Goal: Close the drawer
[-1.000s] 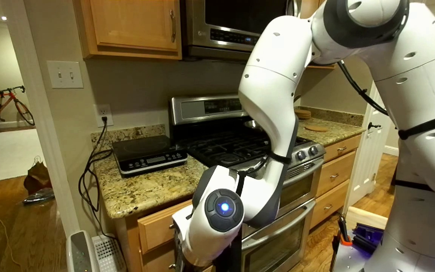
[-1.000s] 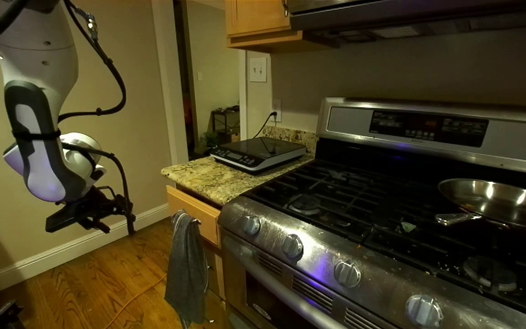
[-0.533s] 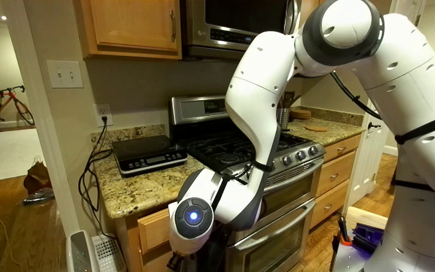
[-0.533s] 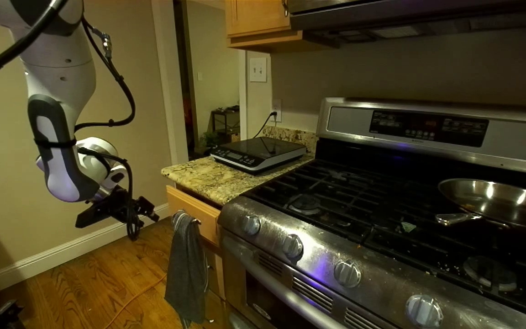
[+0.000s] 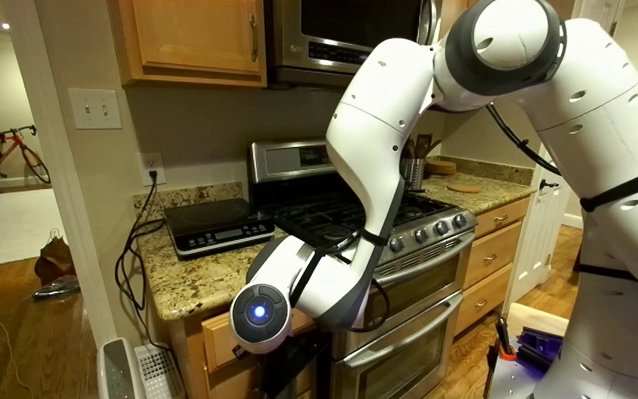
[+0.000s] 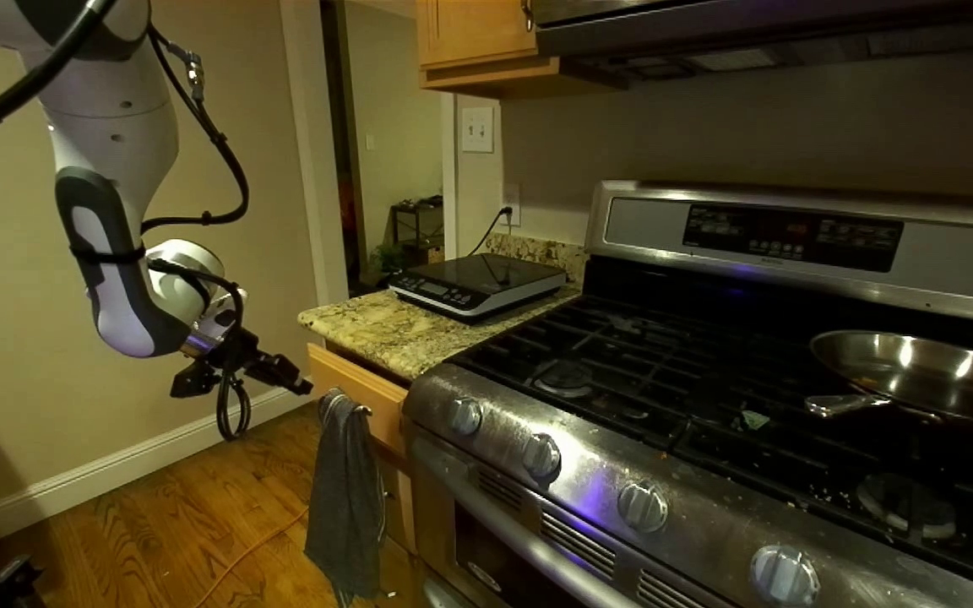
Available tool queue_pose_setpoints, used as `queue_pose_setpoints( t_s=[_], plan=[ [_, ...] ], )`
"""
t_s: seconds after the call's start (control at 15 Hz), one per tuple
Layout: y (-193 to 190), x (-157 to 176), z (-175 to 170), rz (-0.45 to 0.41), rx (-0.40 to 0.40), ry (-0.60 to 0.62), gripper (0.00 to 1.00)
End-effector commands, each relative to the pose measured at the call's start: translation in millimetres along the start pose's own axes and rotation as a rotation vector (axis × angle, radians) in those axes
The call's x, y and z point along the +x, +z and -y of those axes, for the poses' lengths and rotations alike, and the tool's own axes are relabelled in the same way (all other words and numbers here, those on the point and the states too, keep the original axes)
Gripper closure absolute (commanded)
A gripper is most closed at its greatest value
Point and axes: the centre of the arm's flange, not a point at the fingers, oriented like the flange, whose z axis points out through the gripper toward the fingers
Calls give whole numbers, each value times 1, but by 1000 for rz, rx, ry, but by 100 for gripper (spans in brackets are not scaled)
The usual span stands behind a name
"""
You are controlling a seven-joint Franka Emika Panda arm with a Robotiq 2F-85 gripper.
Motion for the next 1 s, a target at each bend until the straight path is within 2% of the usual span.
queue_pose_setpoints(
  t_s=[0.0, 0.13, 0.4, 0.67, 0.93],
  plan=[
    [2, 4, -13, -60, -100, 158, 92],
    [15, 5, -16, -89, -153, 240, 95],
    [38, 8, -21, -151, -211, 327, 91],
    [59, 8, -15, -159, -197, 354, 91],
    [78, 8, -3, -185, -165, 324, 91]
  ],
)
